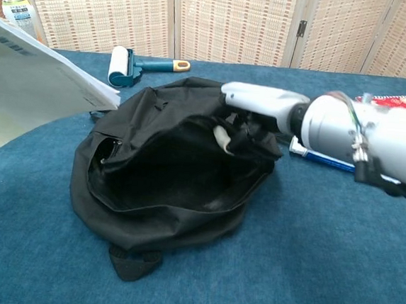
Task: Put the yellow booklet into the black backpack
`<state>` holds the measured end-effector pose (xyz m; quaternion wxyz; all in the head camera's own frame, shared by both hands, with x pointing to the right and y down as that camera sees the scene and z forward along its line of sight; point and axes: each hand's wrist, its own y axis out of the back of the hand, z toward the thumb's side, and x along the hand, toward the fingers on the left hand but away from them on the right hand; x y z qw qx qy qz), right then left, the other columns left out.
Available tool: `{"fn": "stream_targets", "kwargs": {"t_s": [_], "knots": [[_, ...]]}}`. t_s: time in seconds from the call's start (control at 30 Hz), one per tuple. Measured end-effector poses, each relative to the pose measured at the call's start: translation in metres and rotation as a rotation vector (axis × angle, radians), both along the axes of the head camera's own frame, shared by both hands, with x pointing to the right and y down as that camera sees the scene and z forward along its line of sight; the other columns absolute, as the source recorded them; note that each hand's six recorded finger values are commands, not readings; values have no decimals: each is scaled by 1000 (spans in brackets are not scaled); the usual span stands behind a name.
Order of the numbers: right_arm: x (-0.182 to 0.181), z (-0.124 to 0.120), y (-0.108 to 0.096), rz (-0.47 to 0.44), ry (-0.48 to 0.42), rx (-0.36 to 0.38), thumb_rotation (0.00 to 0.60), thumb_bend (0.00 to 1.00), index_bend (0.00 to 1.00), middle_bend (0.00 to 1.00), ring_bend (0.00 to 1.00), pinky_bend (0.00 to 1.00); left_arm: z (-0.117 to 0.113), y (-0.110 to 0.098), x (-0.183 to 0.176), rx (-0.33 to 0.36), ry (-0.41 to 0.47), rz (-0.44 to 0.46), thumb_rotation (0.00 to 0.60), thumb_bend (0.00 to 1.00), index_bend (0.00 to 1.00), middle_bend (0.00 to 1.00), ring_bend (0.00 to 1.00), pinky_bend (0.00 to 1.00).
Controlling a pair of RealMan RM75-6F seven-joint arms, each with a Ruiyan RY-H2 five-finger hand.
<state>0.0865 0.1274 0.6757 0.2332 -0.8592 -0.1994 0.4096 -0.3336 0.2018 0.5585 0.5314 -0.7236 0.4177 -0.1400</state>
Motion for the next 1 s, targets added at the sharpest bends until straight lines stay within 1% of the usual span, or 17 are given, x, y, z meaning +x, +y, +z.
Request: {"fn": "stream_targets", "kwargs": {"t_s": [0.23, 0.4, 0.47, 0.6, 0.77, 0.87, 1.0], "knots": [[-26, -11, -30, 192, -71, -74, 600, 812, 749, 457, 337, 401, -5, 5, 22, 43, 61, 113, 600, 542, 765, 694, 561, 394], [-49, -21, -42, 287, -140, -114, 600, 815, 746, 457, 344, 409, -8, 6, 42, 83, 95, 197, 600, 542, 767, 704, 570, 405], [-56, -24, -46, 313, -162, -118, 600, 815, 745, 457, 347, 409, -9, 6, 52, 103, 105, 230, 600, 541, 767, 706, 572, 406], [-62, -27, -48, 349, -202, -150, 600, 816, 746, 455, 352, 409, -10, 4, 71, 153, 110, 283, 600, 539, 768, 715, 582, 420], [-68, -32, -50, 378, -252, -183, 600, 815, 746, 454, 351, 410, 0, -3, 96, 203, 91, 319, 600, 537, 774, 731, 596, 435], [-72, -35, -49, 383, -279, -204, 600, 816, 745, 453, 352, 409, 9, -7, 108, 216, 71, 330, 600, 536, 782, 753, 619, 488], [-75, -40, -50, 376, -300, -209, 600, 816, 744, 453, 351, 409, 22, -10, 119, 225, 42, 339, 600, 536, 791, 770, 646, 560]]}}
